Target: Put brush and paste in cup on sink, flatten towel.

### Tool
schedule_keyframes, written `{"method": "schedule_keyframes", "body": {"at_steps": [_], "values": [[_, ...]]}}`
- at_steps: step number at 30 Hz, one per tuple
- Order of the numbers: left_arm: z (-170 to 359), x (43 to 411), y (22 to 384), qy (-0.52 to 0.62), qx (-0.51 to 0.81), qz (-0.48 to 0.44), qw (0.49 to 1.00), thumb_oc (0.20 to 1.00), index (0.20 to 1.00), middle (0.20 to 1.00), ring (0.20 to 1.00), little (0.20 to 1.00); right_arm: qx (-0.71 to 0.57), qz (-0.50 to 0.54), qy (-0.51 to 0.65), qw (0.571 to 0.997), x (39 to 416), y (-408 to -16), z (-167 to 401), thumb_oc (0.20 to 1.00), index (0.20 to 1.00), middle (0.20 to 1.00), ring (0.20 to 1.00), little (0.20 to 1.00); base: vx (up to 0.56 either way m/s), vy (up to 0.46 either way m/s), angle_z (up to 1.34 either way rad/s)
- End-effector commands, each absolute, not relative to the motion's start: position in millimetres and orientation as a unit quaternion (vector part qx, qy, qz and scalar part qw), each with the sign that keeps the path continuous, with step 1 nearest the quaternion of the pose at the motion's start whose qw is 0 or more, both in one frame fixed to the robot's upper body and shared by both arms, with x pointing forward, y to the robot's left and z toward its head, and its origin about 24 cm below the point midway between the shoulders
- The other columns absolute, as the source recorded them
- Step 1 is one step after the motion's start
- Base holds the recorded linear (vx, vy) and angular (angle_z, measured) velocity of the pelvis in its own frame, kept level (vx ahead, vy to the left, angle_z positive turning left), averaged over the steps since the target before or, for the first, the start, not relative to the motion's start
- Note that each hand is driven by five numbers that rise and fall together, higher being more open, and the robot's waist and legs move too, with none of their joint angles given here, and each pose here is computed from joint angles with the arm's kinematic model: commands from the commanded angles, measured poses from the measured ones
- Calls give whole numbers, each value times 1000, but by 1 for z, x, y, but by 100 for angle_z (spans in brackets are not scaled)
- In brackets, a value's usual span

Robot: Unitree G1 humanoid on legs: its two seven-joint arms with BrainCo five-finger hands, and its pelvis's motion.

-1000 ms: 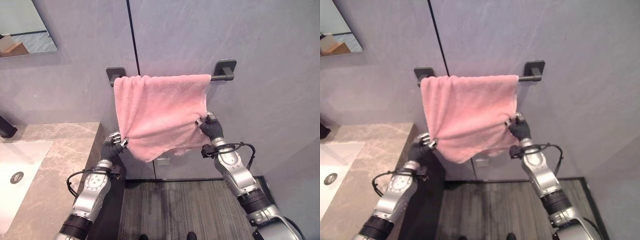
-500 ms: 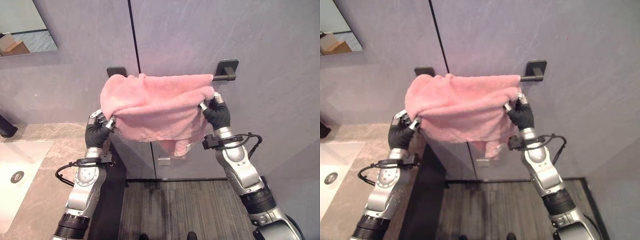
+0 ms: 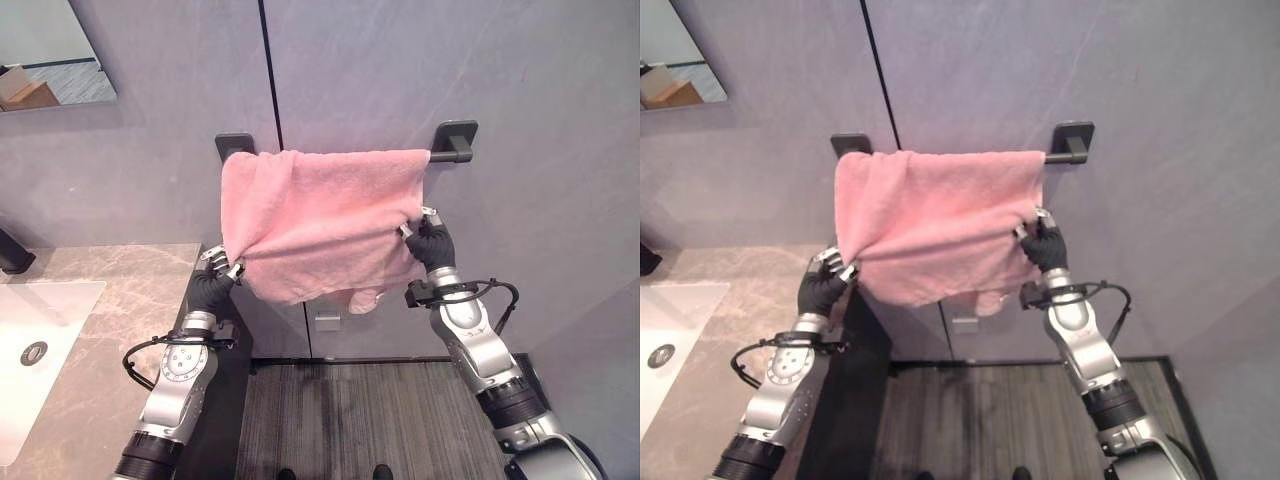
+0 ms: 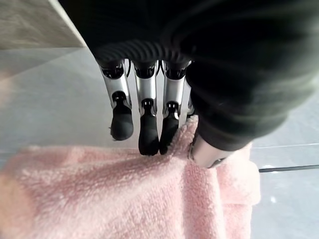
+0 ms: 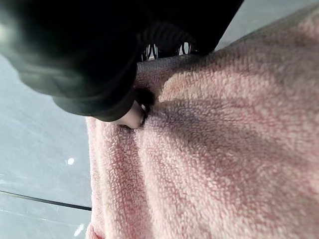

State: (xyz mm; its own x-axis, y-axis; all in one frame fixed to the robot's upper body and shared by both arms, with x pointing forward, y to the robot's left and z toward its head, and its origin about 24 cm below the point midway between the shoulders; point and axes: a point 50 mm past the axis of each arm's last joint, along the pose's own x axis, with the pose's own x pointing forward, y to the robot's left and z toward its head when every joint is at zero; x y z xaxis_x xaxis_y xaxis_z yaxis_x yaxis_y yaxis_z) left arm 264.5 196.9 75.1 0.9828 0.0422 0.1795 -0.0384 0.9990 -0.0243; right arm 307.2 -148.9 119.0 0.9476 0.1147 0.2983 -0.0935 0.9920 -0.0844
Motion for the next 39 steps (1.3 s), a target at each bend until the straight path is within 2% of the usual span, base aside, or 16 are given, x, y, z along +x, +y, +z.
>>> {"method": "schedule_keyframes", "body": {"at_steps": [1,2,3,4,5,8,9,10,11,23,31,39], "values": [[81,270,222,-104,13,57,993,200,200,200,200,200,-8,13,-205,979,313,-163,142,200,200,200,200,200,0,0,0],[81,270,222,-103,13,57,993,200,200,200,200,200,-9,13,-203,979,314,-163,142,470,470,470,470,470,0,0,0],[81,270,222,-102,13,58,993,200,200,200,200,200,-11,14,-203,979,314,-162,142,871,871,871,871,871,0,0,0],[79,270,222,-98,13,58,993,200,200,200,200,200,-12,14,-201,979,313,-162,141,1000,1000,1000,1000,1000,0,0,0],[78,270,222,-96,14,60,993,203,203,203,203,203,-13,15,-200,980,313,-161,140,1000,1000,1000,1000,1000,0,0,0],[76,270,222,-92,18,59,994,467,467,467,467,467,-14,17,-195,981,313,-161,138,1000,1000,1000,1000,1000,0,0,0],[75,269,223,-87,25,60,994,507,507,507,507,507,-15,17,-193,981,313,-161,137,1000,1000,1000,1000,1000,0,0,0],[72,269,224,-79,41,59,994,846,846,846,846,846,-16,18,-189,982,313,-161,136,1000,1000,1000,1000,1000,0,0,0],[68,268,225,-69,57,56,994,1000,1000,1000,1000,1000,-16,19,-186,982,313,-161,134,1000,1000,1000,1000,1000,0,0,0],[45,252,249,8,198,44,979,1000,1000,1000,1000,1000,-100,-11,-118,988,304,-193,103,1000,1000,1000,1000,1000,0,0,0],[29,243,249,30,188,55,980,1000,1000,1000,1000,1000,-270,-24,-126,954,295,-214,103,1000,1000,1000,1000,1000,0,0,0],[17,241,241,45,162,59,984,1000,1000,1000,1000,1000,-263,-26,-111,958,289,-216,91,1000,1000,1000,1000,1000,0,0,0]]}}
